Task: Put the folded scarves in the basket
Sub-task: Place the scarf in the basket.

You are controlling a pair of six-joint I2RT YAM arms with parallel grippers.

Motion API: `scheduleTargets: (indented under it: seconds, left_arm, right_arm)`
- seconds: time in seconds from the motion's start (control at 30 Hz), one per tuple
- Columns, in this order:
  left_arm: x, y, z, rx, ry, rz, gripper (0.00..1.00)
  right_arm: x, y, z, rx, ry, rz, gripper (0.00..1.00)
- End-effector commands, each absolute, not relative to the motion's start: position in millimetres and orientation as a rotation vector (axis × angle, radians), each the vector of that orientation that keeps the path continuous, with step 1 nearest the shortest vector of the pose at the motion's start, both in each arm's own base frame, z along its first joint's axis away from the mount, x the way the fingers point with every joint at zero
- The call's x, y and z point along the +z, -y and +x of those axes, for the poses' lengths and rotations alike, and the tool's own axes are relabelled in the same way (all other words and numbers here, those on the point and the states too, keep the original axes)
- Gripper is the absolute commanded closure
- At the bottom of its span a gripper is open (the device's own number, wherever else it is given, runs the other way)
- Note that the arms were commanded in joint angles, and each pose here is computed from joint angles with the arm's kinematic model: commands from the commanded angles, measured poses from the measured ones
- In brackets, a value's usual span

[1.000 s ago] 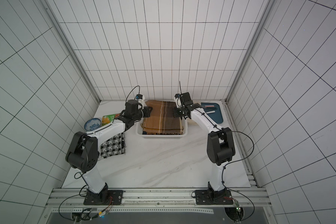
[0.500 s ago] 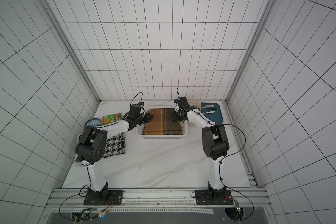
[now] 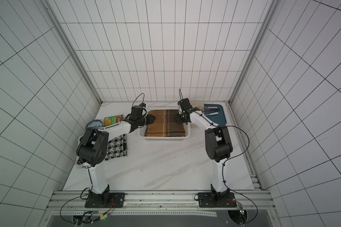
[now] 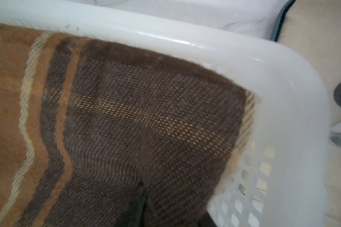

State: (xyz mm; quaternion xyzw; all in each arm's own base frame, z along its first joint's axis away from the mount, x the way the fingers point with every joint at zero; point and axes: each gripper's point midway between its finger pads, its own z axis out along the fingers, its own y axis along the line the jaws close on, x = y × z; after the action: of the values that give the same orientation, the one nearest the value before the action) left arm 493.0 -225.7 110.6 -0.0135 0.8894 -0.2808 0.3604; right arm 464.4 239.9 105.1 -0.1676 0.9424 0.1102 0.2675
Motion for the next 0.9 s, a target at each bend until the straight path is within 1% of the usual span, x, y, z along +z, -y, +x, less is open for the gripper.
scheduleTargets:
  seconds: [0.0,0.07,0.13,0.2,0.27,0.4,0.5,0.6,0.67,0.77,0.87]
  left_arm:
    - [121,206,497,-0.638,-2.288,-0.073,0.7]
    - [125,202,495,-0.616,-2.288,-0.078,0.67]
    - [130,197,492,-0.589,-2.275,-0.087,0.62]
    - [145,190,488,-0.566,-2.244,-0.096,0.58]
    - [154,185,482,-0.553,-2.227,-0.101,0.53]
    - [173,169,467,-0.508,-2.211,-0.146,0.5]
    - [190,160,455,-0.501,-2.173,-0.171,0.49]
    - [203,152,439,-0.496,-2.159,-0.191,0.47]
    - [205,138,430,-0.45,-2.155,-0.232,0.45]
    - [196,111,415,-0.372,-2.171,-0.307,0.43]
    - [176,87,394,-0.265,-2.222,-0.398,0.42]
  right_arm:
    - [108,-210,459,0.16,-2.593,-0.401,0.65]
    - [112,-206,457,0.132,-2.591,-0.404,0.64]
    - [116,-201,456,0.1,-2.589,-0.399,0.62]
    - [124,-196,454,0.072,-2.579,-0.396,0.59]
    - [131,-192,451,0.059,-2.564,-0.391,0.57]
    - [148,-190,439,0.094,-2.54,-0.376,0.57]
    - [155,-192,428,0.14,-2.533,-0.381,0.56]
    - [156,-192,410,0.183,-2.542,-0.388,0.56]
    - [156,-192,395,0.207,-2.535,-0.395,0.55]
    - [161,-194,367,0.232,-2.508,-0.417,0.54]
    - [174,-206,336,0.293,-2.452,-0.458,0.54]
